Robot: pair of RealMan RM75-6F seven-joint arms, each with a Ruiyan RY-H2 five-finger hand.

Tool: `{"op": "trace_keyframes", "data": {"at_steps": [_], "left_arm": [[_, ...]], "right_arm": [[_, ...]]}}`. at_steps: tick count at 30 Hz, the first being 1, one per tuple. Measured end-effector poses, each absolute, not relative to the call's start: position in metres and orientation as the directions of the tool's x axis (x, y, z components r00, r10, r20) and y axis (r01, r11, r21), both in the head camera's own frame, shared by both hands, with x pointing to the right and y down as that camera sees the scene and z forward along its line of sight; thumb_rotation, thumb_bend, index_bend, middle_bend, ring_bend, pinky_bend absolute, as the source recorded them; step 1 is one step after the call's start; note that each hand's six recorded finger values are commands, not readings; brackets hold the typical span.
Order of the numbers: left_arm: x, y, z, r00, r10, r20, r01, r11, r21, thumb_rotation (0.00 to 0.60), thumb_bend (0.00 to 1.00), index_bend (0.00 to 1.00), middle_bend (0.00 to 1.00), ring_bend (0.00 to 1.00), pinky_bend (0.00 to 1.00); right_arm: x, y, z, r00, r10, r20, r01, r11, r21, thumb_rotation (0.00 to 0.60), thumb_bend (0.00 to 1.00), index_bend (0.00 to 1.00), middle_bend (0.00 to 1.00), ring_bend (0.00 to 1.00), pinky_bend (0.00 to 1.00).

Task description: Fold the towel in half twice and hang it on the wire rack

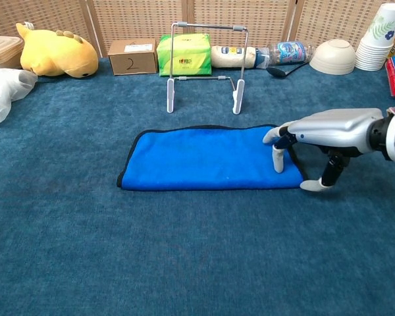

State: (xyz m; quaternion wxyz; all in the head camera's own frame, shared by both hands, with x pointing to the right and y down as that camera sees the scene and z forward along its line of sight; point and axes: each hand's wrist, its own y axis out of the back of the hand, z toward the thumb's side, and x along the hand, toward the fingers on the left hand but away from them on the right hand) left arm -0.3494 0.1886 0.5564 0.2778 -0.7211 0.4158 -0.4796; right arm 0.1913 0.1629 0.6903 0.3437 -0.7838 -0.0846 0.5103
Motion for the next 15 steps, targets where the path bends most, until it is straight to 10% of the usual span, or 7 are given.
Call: {"op": "trace_keyframes", "data": {"at_steps": [15], "left_arm": [[-0.348, 0.190, 0.556, 0.202, -0.866, 0.458, -0.335, -0.500, -0.798, 0.600, 0.41, 0.21, 0.03, 0.00, 0.00]], "right_arm": [[0.182, 0.172, 0.669, 0.492, 0.474, -0.730, -0.237, -0.734, -0.636, 0.547, 0.34, 0.36, 0.09, 0.00, 0.00]]}}
